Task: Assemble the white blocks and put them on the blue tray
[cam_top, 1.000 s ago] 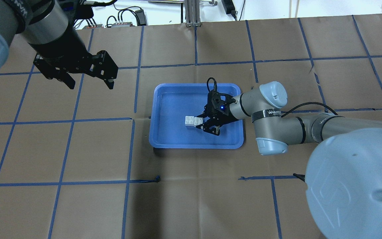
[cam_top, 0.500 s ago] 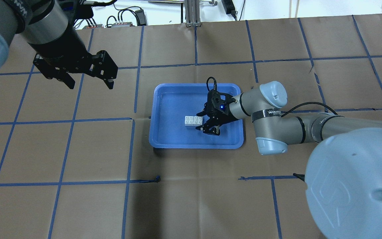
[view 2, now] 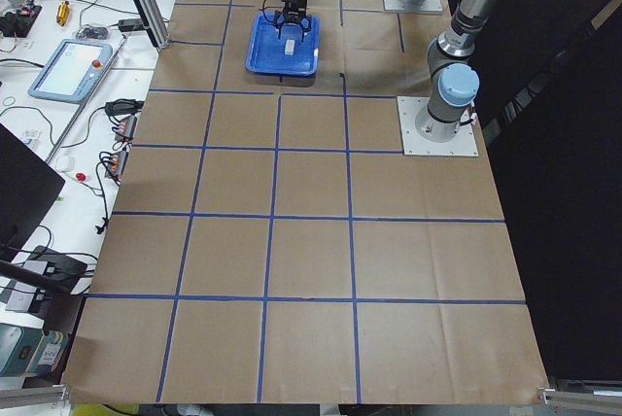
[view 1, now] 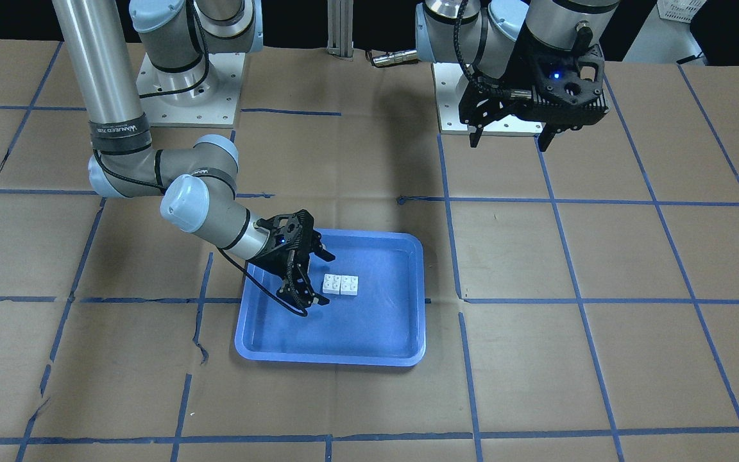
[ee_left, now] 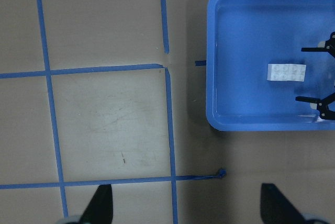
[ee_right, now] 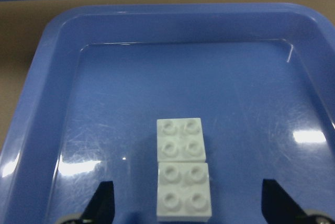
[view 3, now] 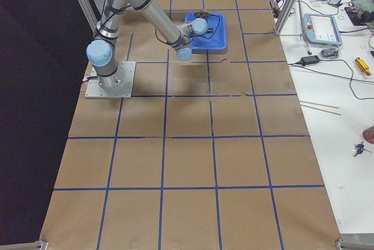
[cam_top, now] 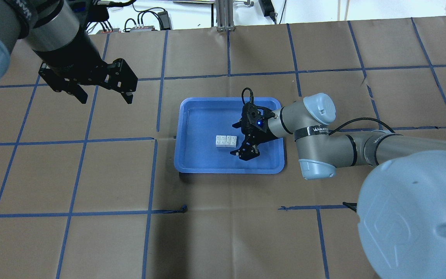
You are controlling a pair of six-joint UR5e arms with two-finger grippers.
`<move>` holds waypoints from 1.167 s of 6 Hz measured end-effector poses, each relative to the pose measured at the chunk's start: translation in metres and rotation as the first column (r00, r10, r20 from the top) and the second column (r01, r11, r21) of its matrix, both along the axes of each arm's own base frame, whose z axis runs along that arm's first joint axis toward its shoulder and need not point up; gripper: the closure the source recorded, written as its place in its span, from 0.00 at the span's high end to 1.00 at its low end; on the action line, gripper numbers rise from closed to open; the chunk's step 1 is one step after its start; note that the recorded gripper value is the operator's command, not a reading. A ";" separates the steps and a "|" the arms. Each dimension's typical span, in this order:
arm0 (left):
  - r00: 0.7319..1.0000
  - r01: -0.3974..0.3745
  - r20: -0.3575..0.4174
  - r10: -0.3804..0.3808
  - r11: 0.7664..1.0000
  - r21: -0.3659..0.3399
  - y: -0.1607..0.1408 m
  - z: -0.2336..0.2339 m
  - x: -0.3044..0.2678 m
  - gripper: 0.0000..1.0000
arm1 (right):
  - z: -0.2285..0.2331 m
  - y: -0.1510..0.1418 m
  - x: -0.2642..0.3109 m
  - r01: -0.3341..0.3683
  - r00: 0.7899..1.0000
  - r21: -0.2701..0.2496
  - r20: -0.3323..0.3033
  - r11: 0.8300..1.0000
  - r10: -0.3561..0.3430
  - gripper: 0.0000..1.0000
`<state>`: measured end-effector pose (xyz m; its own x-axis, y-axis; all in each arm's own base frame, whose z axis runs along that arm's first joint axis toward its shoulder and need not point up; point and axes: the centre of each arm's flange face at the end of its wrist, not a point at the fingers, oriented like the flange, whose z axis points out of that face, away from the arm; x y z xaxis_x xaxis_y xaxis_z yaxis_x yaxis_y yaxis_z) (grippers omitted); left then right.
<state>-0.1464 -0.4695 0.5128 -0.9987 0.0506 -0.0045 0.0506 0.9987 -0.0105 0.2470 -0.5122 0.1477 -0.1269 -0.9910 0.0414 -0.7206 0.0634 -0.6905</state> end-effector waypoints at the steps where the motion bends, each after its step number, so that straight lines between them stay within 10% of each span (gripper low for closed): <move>1: 1.000 0.000 0.001 0.000 1.000 0.000 0.000 0.000 0.000 1.00 | 0.016 -0.011 0.000 0.059 0.998 0.016 0.000 0.998 -0.059 1.00; 4: 1.000 0.000 0.001 0.000 1.000 0.002 0.000 -0.001 0.000 1.00 | 0.066 -0.015 -0.012 0.178 0.976 0.114 -0.144 0.977 -0.161 1.00; 7: 1.000 0.000 0.000 0.000 1.000 0.004 0.000 -0.002 0.000 1.00 | 0.139 -0.019 -0.033 0.265 0.906 0.181 -0.383 0.947 -0.181 1.00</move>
<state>-0.1461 -0.4693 0.5108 -0.9987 0.0504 -0.0040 0.0504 0.9987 -0.0068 0.2139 -0.5310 0.2867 -0.3643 -0.9267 -0.0928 -0.8640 0.3735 -0.3376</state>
